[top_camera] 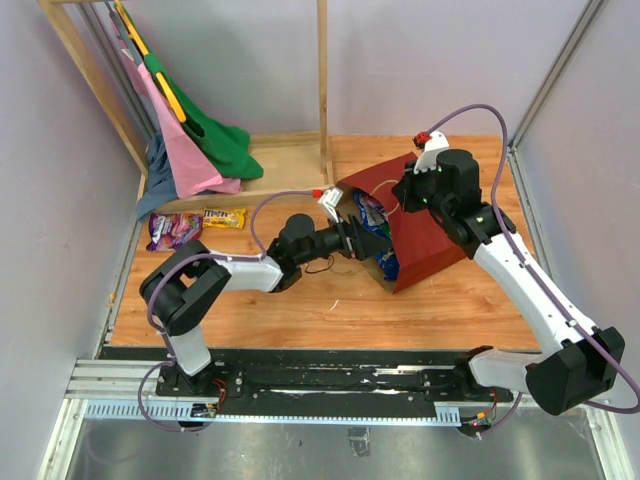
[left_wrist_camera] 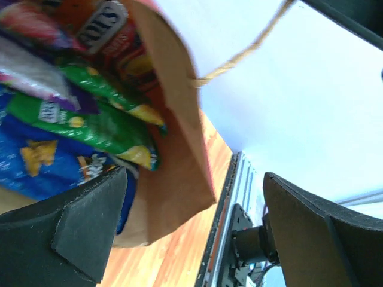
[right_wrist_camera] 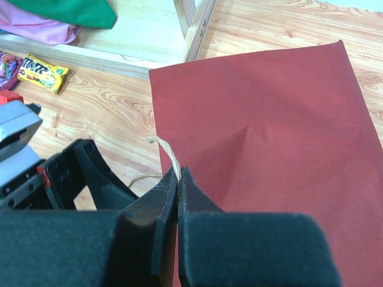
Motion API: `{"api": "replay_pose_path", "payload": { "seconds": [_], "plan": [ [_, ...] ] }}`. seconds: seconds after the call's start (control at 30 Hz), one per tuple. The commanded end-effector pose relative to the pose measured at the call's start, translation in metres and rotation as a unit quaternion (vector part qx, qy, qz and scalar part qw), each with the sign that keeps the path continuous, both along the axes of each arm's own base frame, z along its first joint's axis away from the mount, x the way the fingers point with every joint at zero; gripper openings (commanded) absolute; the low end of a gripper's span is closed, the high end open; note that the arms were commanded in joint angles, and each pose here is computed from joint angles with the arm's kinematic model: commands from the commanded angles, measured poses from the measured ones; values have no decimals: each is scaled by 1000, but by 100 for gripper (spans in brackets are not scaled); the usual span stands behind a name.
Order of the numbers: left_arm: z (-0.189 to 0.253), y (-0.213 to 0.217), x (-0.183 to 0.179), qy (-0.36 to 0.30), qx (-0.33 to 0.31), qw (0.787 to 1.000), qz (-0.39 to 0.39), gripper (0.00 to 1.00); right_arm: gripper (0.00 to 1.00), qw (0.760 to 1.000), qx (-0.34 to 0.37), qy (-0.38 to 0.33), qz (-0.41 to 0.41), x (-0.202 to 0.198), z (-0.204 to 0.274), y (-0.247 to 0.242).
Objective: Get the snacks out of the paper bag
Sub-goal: Adjust the paper bag at the center of the board.
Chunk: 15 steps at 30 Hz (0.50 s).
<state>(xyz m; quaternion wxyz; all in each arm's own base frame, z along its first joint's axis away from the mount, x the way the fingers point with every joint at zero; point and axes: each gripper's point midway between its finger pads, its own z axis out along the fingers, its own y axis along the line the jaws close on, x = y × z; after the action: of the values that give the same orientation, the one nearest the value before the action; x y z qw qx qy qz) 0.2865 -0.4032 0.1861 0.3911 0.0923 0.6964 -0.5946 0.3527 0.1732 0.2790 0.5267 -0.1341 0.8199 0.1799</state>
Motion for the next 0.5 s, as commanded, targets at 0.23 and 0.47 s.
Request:
{"api": "replay_pose_path", "payload": {
  "seconds": [0.23,0.47],
  "plan": [
    [9,-34,27,14,20,998,51,100,1,1000,8,-21,10,-6,12,4],
    [-7,-47,39,46,36,996,65,100,1,1000,6,-18,12,-4,8,5]
  ]
}}
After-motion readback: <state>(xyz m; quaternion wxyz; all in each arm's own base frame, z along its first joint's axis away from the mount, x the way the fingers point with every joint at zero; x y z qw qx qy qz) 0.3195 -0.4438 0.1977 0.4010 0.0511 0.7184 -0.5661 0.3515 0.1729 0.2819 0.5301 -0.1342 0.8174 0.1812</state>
